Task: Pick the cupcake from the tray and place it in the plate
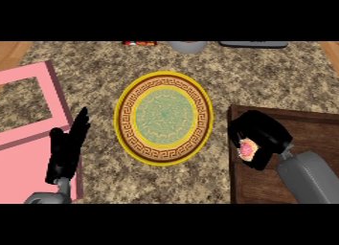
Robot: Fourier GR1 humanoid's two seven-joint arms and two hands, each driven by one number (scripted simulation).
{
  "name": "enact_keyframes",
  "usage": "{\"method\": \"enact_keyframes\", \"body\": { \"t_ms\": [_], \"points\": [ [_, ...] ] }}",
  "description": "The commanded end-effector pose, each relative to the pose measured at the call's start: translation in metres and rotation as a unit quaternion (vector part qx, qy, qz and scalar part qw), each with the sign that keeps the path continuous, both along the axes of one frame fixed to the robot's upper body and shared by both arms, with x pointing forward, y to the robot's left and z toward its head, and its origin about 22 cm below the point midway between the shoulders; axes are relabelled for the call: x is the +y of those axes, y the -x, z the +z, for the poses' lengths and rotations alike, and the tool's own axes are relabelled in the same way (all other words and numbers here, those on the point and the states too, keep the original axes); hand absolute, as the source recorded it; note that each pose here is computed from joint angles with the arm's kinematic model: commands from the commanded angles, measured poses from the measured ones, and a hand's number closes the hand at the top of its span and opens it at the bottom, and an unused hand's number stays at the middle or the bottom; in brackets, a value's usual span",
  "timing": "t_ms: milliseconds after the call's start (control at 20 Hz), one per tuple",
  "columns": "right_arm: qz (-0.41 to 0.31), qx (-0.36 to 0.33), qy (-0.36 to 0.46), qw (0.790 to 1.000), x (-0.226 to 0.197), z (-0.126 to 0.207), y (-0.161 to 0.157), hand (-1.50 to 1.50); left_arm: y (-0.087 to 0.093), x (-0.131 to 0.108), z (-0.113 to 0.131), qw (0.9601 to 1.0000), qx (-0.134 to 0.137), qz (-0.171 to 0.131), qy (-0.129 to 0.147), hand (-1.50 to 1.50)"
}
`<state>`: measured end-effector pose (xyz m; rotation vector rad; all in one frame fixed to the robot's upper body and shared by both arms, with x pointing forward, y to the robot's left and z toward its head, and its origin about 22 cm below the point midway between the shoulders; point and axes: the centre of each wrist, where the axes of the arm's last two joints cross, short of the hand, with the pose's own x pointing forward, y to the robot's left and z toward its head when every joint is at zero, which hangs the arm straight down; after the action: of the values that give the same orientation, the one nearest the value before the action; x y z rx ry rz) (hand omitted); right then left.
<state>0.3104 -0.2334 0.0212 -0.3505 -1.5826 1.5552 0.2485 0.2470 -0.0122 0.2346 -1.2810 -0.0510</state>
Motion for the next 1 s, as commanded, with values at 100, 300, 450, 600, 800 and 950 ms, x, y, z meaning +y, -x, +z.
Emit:
{"method": "enact_keyframes", "body": {
  "t_ms": [100, 300, 450, 600, 800, 950],
  "points": [
    [-0.084, -0.062, -0.077, 0.992, 0.143, 0.024, 0.015, 1.50, -0.005, -0.001, 0.001, 1.0000, 0.003, -0.004, -0.008, 0.00],
    [-0.158, -0.129, -0.122, 0.971, 0.170, 0.062, 0.022, 1.50, -0.009, -0.007, 0.004, 0.9999, 0.007, -0.008, 0.004, 0.00],
    [-0.219, -0.184, -0.136, 0.948, 0.185, 0.088, 0.027, 1.50, -0.006, -0.007, 0.001, 0.9999, 0.003, -0.014, 0.003, 0.00],
    [-0.266, -0.201, -0.134, 0.933, 0.209, 0.104, 0.042, 1.50, -0.006, -0.008, -0.003, 0.9999, 0.006, -0.009, 0.004, 0.00],
    [-0.340, -0.188, -0.135, 0.912, 0.237, 0.108, 0.043, 1.50, -0.009, -0.016, 0.006, 0.9998, 0.002, -0.020, 0.004, 0.00],
    [-0.365, -0.193, -0.125, 0.902, 0.259, 0.116, 0.033, 1.50, -0.005, -0.013, 0.004, 0.9998, 0.000, -0.022, -0.001, 0.00]
  ]
}}
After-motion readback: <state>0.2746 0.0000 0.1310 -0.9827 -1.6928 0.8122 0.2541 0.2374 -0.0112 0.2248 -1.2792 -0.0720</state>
